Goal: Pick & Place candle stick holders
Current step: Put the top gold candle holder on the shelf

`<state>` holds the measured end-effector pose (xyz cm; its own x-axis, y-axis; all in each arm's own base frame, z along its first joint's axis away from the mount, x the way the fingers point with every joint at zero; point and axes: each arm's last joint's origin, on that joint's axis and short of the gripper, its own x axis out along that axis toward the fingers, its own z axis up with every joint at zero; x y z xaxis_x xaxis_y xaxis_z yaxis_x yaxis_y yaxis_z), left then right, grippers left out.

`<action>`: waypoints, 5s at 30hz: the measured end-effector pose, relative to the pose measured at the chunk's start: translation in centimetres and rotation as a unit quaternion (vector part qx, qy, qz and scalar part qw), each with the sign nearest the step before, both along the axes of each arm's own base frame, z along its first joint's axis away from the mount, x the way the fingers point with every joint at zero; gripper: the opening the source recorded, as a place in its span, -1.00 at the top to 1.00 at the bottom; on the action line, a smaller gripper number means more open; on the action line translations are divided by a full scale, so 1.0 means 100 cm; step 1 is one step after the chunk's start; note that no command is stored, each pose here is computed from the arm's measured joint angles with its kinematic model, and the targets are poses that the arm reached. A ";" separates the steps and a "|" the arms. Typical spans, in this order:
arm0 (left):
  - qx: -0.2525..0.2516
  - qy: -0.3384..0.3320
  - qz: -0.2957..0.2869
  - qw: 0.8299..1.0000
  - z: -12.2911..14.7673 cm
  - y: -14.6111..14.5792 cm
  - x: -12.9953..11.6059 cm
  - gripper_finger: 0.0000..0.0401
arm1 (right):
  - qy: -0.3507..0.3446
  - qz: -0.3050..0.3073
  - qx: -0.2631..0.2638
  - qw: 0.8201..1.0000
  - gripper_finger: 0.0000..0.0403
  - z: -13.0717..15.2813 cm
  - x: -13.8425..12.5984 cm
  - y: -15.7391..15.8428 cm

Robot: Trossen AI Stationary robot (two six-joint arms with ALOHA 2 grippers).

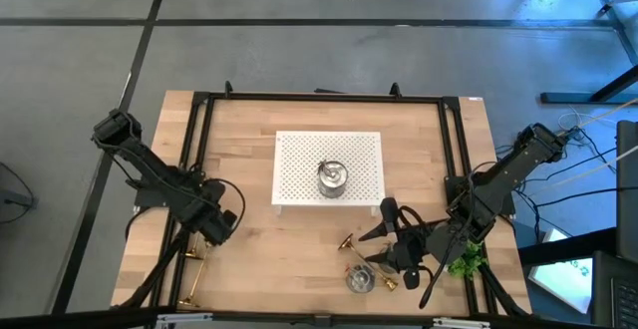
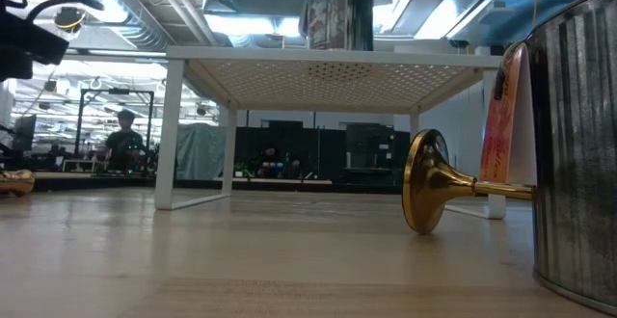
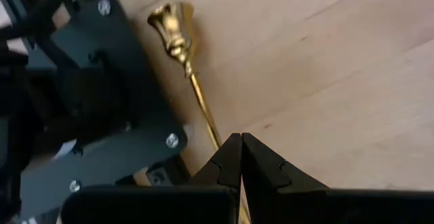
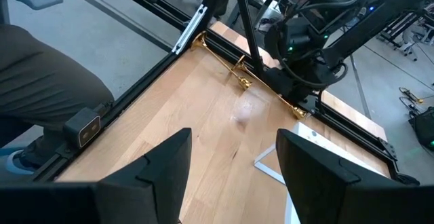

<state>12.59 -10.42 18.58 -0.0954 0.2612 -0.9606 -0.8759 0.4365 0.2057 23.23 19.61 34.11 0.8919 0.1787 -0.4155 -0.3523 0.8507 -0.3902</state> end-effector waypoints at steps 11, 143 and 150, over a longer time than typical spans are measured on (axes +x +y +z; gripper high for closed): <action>-0.007 0.014 -0.002 1.000 -0.002 0.001 -0.002 0.71 | -0.002 0.000 0.002 1.000 -0.08 0.000 0.000 0.000; -0.046 -0.034 0.002 0.998 -0.028 -0.040 0.010 0.95 | 0.000 -0.007 0.016 1.000 -0.08 0.001 0.001 0.000; -0.012 -0.100 -0.028 0.995 -0.012 -0.035 0.033 0.95 | -0.001 -0.008 0.013 1.000 -0.08 0.001 0.002 -0.001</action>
